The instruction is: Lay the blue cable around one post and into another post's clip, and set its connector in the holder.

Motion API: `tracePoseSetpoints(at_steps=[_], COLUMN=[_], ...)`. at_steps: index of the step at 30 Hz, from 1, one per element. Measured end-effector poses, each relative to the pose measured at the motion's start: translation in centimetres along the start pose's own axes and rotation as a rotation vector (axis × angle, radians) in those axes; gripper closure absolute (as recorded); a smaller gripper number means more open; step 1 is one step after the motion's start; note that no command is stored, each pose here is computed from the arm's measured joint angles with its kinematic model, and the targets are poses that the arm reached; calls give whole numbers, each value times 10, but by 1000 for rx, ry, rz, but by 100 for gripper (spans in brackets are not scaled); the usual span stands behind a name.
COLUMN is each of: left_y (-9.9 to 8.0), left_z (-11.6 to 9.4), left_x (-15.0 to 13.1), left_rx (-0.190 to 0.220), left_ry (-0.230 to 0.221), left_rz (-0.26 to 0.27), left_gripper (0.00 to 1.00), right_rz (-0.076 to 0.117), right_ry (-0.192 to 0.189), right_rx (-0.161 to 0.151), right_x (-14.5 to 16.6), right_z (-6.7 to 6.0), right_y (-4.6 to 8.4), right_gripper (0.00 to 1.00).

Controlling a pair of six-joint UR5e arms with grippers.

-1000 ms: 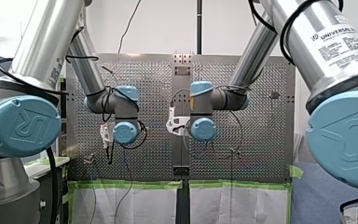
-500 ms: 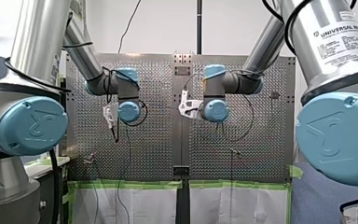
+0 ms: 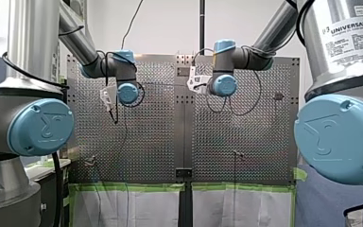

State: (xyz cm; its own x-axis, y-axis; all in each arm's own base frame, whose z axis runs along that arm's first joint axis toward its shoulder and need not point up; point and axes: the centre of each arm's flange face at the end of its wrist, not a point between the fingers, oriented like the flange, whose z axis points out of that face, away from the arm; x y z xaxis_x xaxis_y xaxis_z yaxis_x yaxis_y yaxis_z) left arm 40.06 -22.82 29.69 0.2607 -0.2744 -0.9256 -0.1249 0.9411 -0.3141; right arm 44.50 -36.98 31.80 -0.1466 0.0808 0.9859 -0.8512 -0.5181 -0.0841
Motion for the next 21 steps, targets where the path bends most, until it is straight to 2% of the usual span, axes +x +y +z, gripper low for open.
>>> tracePoseSetpoints(at_steps=[7,15,21], left_y=[7,11,10], left_z=[-1,0,8], left_x=[-26,-61,-102], left_rx=[-38,-82,-110], left_ry=[-14,-43,-94], left_rz=[-21,-59,-84], left_gripper=[89,89,87], right_rz=[-32,-50,-84], right_ry=[51,76,55], right_rx=[21,73,127], right_x=[52,100,103], right_z=[0,-17,-21], right_y=[-14,-34,-56], right_gripper=[100,100,100])
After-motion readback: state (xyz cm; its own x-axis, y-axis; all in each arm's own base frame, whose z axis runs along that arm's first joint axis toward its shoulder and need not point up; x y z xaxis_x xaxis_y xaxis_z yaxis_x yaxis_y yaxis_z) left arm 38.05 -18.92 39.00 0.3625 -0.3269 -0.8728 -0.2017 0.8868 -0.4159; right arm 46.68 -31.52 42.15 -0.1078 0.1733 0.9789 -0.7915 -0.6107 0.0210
